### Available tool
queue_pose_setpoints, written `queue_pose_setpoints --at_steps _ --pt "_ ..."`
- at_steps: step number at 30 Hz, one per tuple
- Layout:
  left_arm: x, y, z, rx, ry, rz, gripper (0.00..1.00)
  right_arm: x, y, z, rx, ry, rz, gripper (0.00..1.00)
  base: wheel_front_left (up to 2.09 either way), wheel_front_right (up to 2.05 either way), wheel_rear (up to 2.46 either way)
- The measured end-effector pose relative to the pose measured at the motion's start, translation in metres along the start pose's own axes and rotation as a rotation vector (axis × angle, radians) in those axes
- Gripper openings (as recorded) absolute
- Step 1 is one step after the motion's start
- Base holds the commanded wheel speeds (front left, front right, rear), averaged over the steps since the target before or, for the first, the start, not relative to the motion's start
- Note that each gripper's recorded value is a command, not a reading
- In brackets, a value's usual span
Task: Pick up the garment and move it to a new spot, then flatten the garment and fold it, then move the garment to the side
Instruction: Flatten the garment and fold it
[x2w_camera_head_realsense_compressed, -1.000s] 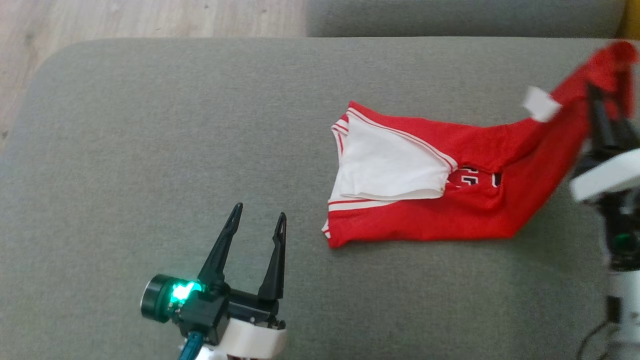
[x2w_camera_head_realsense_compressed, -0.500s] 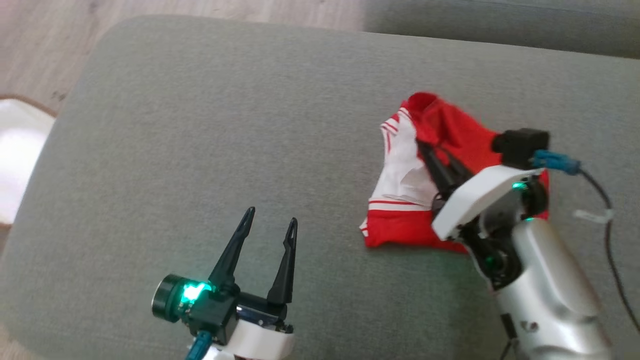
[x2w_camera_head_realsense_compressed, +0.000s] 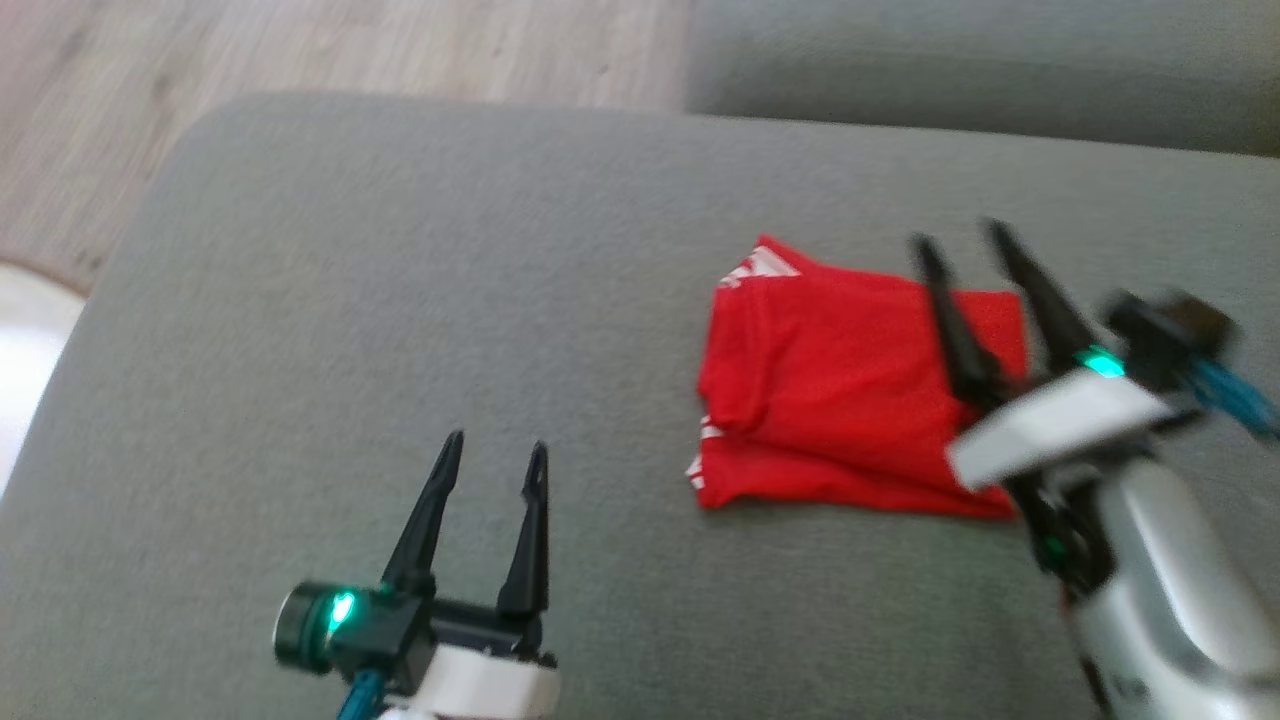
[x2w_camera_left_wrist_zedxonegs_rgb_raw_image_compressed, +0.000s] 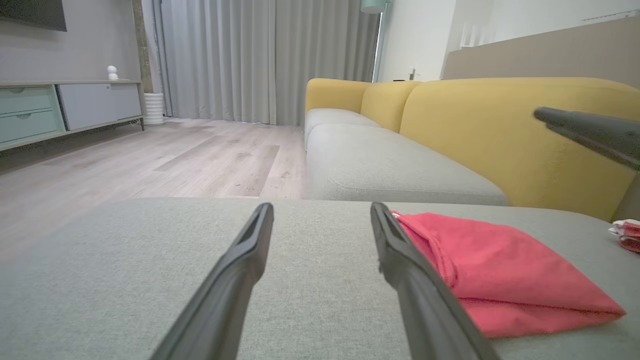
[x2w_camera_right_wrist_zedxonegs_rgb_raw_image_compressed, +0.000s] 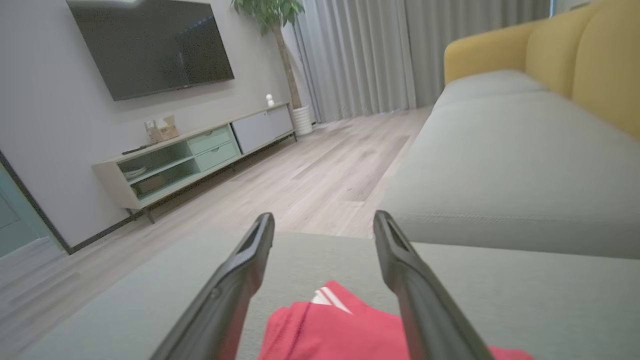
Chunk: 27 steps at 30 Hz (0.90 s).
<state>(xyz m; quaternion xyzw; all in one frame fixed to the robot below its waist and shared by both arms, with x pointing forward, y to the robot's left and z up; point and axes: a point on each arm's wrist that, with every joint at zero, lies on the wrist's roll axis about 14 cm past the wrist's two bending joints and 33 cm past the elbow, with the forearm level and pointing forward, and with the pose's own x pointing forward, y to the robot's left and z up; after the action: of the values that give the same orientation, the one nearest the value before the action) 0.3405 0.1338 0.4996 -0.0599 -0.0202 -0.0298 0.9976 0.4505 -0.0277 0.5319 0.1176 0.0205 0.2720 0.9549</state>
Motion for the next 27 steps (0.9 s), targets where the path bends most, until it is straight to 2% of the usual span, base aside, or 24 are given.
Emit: queue_pose_setpoints --at_steps 3,6,9,13,16,20,27 --pt "-0.006 -0.002 -0.002 -0.007 0.004 -0.001 1.00 -0.040 -0.031 0.008 -0.029 -0.083 -0.105 1.00 0.00 0.00 0.00" --pt "-0.010 -0.004 -0.001 -0.010 -0.001 -0.005 1.00 -0.084 -0.049 0.000 -0.023 -0.112 -0.200 1.00 0.00 0.00 0.00" --pt "-0.013 -0.006 0.001 -0.012 -0.010 -0.014 1.00 -0.121 -0.064 -0.007 -0.028 -0.116 -0.287 1.00 0.00 0.00 0.00" --pt "-0.020 -0.005 0.001 -0.013 -0.010 -0.014 1.00 -0.156 -0.068 -0.011 -0.093 -0.102 -0.347 1.00 0.00 0.00 0.00" --pt "-0.029 -0.003 -0.005 -0.013 0.007 -0.010 1.00 -0.174 -0.062 -0.019 -0.115 -0.083 -0.367 1.00 0.00 0.00 0.00" --pt "-0.039 0.000 -0.012 -0.011 0.030 0.001 1.00 -0.190 -0.054 -0.033 -0.092 -0.056 -0.388 1.00 0.00 0.00 0.00" --pt "-0.043 0.005 -0.014 -0.007 0.035 0.018 1.00 -0.189 -0.052 -0.032 -0.093 -0.063 -0.391 1.00 0.00 0.00 0.00"
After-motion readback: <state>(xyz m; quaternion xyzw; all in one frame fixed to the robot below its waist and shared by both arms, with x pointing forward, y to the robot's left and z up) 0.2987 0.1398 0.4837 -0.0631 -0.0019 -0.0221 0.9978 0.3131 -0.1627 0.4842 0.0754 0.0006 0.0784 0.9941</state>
